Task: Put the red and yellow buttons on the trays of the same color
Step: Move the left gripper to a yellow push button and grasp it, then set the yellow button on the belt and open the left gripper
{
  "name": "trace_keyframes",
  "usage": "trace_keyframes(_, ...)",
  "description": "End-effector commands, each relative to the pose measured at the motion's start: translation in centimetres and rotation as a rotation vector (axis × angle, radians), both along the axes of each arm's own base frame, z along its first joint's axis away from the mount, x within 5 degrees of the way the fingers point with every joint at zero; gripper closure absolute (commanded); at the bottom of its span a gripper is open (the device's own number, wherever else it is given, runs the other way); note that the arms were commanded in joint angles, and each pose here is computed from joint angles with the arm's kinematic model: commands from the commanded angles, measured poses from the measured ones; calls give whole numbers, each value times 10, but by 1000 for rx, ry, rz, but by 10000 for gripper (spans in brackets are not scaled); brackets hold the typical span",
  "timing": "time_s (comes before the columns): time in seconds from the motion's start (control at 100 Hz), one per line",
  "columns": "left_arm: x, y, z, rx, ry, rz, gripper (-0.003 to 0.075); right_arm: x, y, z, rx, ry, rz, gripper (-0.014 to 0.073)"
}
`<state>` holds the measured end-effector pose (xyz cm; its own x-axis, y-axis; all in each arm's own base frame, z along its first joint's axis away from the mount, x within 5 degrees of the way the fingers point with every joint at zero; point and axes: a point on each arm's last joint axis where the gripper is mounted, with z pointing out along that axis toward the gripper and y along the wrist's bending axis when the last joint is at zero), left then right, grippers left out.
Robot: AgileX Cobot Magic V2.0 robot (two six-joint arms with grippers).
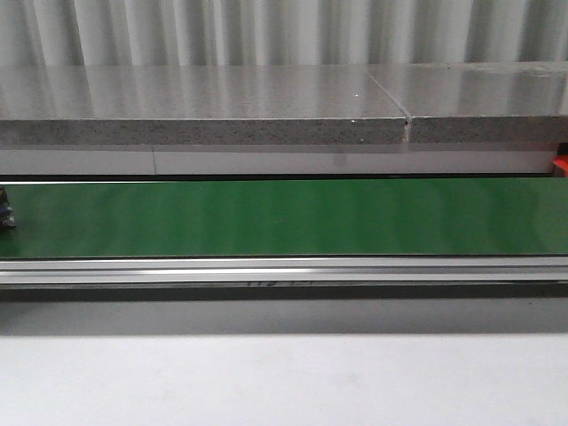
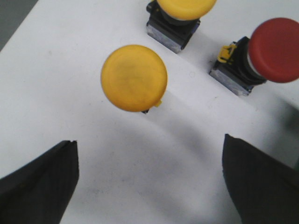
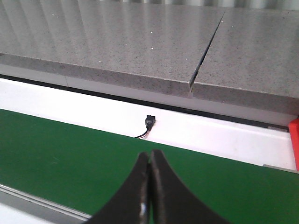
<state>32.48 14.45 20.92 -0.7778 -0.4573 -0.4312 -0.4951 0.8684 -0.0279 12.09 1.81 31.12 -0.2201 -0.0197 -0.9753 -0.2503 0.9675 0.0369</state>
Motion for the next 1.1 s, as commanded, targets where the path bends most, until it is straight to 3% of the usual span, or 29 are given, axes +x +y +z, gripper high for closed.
trace_keyframes(0.0, 9, 11, 20, 36, -116, 30, 115, 0, -1, 10, 20, -41, -14, 663)
trace_keyframes(0.21, 25, 34, 13, 37, -113, 65, 114, 0, -1, 10, 20, -41, -14, 663)
trace_keyframes(0.51, 40, 40, 6, 31, -105, 59, 132, 0, -1, 10, 20, -41, -14, 663)
trace_keyframes(0.6, 40, 40, 5, 29, -101, 59, 223, 0, -1, 10, 20, -41, -13, 663)
trace_keyframes(0.77, 39, 39, 6, 24, -94, 60, 552, 0, -1, 10, 20, -41, -13, 663)
trace_keyframes(0.89, 36, 36, 12, 2, -97, 72, 724, 0, -1, 10, 20, -41, -13, 663)
trace_keyframes(1.09, 23, 29, 46, 3, -135, 76, 741, 0, -1, 10, 20, -41, -13, 663)
